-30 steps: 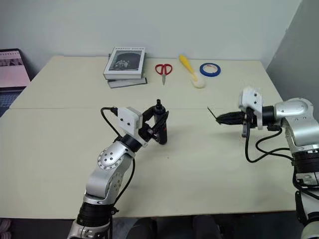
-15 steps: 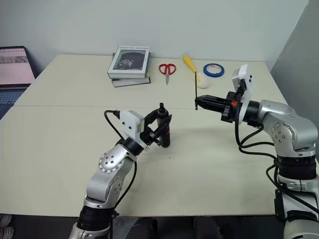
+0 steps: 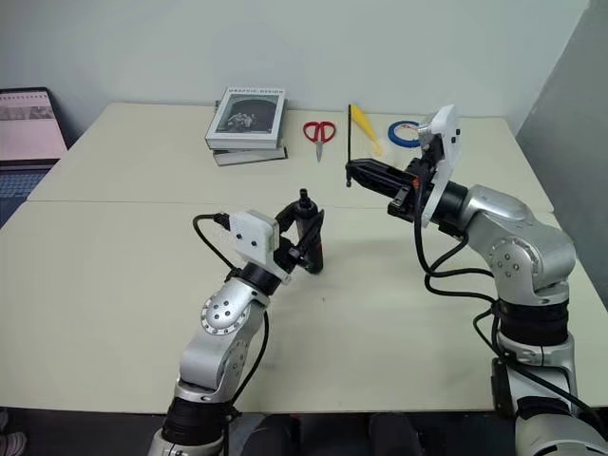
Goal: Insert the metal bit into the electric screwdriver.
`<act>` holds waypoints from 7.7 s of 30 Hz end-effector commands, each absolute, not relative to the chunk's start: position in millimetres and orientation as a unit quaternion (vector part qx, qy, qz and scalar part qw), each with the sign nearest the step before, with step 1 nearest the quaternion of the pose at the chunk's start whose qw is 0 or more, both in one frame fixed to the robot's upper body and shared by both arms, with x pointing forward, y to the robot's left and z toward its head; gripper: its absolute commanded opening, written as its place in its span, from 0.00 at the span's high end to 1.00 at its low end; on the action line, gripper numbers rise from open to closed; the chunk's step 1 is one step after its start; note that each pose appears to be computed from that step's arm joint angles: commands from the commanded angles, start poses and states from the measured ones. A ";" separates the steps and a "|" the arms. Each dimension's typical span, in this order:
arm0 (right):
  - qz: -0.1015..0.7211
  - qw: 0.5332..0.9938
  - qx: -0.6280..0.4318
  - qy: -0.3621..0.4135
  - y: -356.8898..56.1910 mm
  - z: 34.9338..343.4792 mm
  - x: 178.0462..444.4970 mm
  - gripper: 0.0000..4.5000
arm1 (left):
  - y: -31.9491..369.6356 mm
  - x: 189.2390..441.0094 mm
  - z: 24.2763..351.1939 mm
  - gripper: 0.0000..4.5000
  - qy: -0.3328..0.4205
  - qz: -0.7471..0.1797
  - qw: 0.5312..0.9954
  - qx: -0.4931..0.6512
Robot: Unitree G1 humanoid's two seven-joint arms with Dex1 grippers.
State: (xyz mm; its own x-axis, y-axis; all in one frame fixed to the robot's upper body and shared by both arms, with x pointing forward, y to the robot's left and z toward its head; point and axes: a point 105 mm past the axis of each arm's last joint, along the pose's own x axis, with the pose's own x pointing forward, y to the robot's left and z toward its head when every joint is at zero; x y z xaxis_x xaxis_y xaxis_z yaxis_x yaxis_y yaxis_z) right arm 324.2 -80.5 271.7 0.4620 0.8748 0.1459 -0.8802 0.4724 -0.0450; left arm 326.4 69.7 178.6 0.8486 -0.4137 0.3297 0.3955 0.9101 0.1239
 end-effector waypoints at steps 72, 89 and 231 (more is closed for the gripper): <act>0.483 0.870 -0.003 -0.099 -20.0 272.2 322.6 1.00 | 60.9 330.4 182.3 0.63 -0.210 -0.192 0.958 0.039; 0.481 0.872 0.005 -0.092 -17.2 266.4 321.8 1.00 | 58.4 329.0 182.5 0.63 -0.211 -0.194 0.957 0.037; 0.599 0.798 -0.028 -0.051 -30.9 269.8 326.5 1.00 | 56.2 327.2 181.2 0.63 -0.215 -0.204 0.954 0.047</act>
